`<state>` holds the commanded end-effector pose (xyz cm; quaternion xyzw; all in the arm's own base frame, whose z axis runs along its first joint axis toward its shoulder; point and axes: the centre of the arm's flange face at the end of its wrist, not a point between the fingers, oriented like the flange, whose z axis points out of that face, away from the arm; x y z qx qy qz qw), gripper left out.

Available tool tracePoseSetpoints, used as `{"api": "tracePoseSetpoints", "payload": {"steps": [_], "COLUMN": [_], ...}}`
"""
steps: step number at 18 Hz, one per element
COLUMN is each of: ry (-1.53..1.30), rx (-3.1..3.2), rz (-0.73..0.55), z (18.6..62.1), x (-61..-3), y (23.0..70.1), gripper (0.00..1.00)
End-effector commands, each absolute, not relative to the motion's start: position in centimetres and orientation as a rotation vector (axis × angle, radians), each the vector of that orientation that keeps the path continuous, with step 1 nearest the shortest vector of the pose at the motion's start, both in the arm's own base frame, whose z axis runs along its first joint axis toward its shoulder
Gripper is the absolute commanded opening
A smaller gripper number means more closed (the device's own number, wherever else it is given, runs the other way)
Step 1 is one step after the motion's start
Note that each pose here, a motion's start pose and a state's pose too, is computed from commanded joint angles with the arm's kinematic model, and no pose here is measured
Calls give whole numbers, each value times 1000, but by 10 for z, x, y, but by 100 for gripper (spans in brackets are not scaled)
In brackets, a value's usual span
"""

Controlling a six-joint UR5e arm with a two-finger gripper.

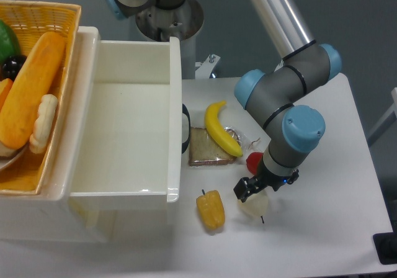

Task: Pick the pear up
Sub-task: 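Lower the gripper around the pale pear, then close the gripper fingers on the pale pear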

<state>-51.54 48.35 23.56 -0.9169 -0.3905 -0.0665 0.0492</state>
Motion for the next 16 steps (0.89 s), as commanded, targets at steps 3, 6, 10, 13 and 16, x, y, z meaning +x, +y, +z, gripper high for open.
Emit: {"api": "tracePoseSetpoints", "payload": {"steps": [3,6,10,13,16], "ry": [-1193,-1194,-1193,-1192,-1192], "rx": [-2799,-2806,-2805,-2805,-2809], "rz": [-208,-207,-205,-177,-182], "z": [230,227,223,219,215], "x": [-516,-516,-519,-522,-521], "y": [484,483,485,485,486], "gripper": [100,100,100,100,100]}}
